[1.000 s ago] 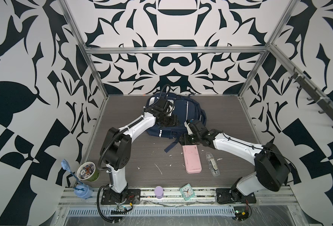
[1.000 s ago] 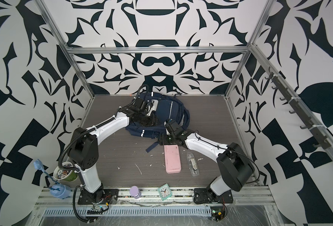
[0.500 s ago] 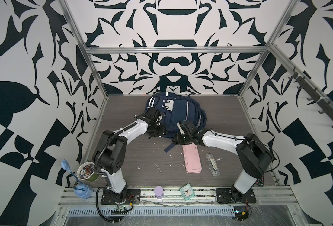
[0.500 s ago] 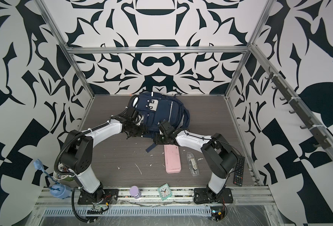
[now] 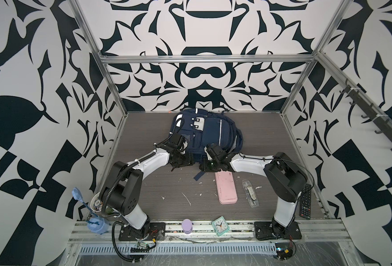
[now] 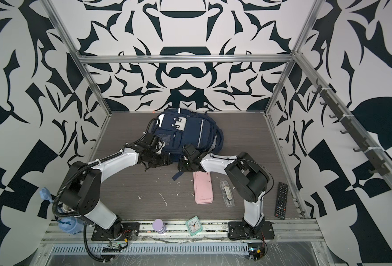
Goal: Pack books, pencil case, and school supplies into a backpack
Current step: Zip the student bag at the top-center of the table.
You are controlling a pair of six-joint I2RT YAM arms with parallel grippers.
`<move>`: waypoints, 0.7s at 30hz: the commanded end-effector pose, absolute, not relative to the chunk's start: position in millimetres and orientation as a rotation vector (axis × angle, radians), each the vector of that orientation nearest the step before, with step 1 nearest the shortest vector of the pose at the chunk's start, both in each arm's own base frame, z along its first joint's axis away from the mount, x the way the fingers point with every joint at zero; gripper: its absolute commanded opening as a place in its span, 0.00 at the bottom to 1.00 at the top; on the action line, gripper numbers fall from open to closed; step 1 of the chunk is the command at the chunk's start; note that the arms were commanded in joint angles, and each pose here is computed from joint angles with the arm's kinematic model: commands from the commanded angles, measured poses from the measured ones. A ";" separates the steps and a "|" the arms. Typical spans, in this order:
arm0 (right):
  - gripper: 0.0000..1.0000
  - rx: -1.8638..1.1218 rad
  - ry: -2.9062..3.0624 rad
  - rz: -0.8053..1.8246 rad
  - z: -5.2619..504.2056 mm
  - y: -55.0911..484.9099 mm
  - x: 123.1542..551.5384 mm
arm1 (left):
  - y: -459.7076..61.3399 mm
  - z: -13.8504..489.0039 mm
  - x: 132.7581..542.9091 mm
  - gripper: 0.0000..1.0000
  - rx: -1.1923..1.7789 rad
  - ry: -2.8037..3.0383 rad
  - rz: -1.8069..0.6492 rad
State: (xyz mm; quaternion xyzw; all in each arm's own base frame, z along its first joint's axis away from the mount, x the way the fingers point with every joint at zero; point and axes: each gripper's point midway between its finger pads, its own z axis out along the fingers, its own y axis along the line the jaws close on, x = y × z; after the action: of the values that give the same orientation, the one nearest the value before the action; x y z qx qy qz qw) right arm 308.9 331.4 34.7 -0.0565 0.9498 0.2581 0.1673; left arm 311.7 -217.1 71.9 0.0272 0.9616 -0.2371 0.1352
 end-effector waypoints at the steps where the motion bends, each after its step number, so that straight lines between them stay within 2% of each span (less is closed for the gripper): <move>1: 0.44 -0.150 2.626 0.767 58.2 344.1 324.2 | -213.2 71.6 321.7 0.65 0.007 2.756 -0.721; 13: 0.41 -0.131 2.614 0.732 61.5 341.0 329.6 | -225.1 54.0 338.4 0.64 -0.079 2.783 -0.812; 19: 0.41 -0.132 2.623 0.728 54.6 343.5 331.6 | -228.2 60.0 347.2 0.52 -0.091 2.760 -0.818; 21: 0.41 -0.130 2.627 0.722 51.6 344.2 333.3 | -229.2 65.4 351.1 0.43 -0.088 2.743 -0.820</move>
State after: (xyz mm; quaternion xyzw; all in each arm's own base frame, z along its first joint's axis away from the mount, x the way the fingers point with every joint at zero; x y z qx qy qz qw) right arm 322.7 335.5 41.9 -0.0471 0.9476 0.2539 0.1881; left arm 339.1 -224.0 53.5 -0.0287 0.9544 -0.2703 0.1231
